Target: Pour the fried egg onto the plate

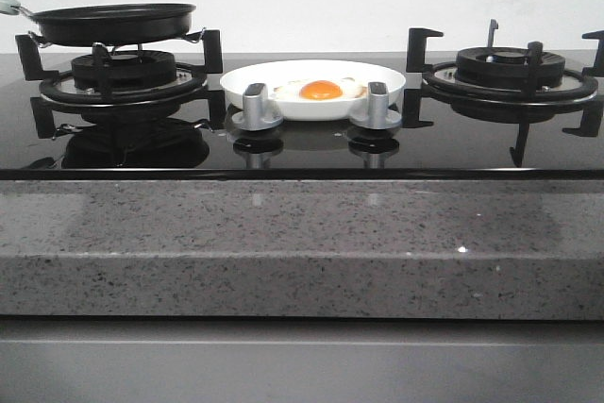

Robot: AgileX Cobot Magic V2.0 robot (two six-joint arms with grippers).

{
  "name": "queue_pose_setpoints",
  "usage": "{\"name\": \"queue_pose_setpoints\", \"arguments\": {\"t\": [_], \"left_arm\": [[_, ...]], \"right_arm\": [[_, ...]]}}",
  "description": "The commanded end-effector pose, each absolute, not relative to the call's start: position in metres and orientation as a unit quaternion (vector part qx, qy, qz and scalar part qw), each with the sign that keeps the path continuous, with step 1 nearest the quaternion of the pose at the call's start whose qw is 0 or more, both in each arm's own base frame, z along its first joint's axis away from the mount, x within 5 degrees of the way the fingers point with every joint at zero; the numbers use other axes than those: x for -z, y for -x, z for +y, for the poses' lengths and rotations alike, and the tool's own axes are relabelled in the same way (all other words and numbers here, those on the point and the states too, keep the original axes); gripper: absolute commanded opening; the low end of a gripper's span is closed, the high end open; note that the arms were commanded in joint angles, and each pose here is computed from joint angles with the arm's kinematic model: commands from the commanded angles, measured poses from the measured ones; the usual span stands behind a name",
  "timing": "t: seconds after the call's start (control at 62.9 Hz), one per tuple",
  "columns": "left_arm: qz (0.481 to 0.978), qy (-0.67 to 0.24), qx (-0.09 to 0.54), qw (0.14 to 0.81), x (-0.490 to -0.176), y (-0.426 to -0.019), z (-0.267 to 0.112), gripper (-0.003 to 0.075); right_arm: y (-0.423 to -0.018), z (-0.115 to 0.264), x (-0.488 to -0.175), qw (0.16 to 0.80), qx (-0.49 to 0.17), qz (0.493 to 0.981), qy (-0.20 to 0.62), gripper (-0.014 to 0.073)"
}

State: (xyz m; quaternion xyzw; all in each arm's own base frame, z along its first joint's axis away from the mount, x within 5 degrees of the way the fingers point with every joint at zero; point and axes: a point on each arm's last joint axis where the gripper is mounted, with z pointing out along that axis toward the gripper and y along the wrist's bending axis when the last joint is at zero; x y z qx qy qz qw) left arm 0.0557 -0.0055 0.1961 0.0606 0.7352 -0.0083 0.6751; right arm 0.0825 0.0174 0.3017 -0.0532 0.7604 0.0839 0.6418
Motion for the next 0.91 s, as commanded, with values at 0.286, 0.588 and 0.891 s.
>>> {"name": "queue_pose_setpoints", "arguments": {"t": [0.286,0.588,0.891], "left_arm": [[0.69,-0.041,0.024,0.722,-0.2062,-0.055,-0.0052,-0.002],[0.69,-0.041,0.024,0.722,-0.2062,-0.055,-0.0052,-0.002],[0.69,-0.041,0.024,0.722,-0.2062,-0.055,-0.0052,-0.002]], "right_arm": [[-0.0838,0.0152,-0.3163,0.677,-0.077,0.731,0.044,-0.0118],[-0.0838,0.0152,-0.3163,0.677,-0.077,0.731,0.044,-0.0118],[-0.0838,0.0152,-0.3163,0.677,-0.077,0.731,0.044,-0.0118]]}}
